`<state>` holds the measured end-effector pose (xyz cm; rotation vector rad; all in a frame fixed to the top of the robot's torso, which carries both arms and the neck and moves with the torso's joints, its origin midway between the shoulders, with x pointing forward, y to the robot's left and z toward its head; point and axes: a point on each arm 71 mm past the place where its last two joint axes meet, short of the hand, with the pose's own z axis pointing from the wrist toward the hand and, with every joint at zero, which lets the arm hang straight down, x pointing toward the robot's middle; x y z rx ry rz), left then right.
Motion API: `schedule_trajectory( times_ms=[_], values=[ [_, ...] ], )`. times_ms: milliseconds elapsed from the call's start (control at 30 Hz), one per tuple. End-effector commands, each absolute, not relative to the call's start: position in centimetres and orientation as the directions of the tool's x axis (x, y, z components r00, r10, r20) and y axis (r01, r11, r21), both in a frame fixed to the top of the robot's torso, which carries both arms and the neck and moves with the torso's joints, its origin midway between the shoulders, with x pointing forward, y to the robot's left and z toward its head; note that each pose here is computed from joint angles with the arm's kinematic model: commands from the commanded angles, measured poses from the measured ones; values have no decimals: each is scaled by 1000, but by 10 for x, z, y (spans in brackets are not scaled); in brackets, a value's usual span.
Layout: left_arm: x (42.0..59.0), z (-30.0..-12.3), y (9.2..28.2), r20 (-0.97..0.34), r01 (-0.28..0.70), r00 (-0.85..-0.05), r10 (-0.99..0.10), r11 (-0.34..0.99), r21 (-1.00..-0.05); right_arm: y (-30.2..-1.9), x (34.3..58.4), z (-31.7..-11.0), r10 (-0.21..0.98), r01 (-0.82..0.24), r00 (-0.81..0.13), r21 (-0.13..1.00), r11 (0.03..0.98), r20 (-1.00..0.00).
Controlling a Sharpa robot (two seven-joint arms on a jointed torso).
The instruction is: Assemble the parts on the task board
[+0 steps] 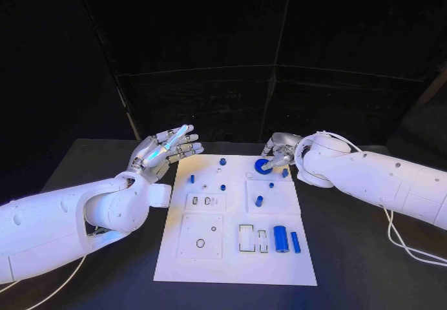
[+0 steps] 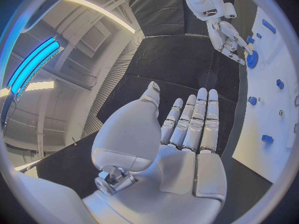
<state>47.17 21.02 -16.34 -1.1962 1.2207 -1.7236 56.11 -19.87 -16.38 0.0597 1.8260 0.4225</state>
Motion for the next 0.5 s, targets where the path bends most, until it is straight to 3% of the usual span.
schedule_trajectory(
  times_ms=[33,500],
  values=[
    [472,-162,209,285,40,-344,-894,-318,-947,-198,562,-164,216,-187,-304,280,942,-928],
    [472,-162,209,285,38,-344,-895,-317,-948,-197,564,-166,194,-191,-307,260,947,-932]
  ],
)
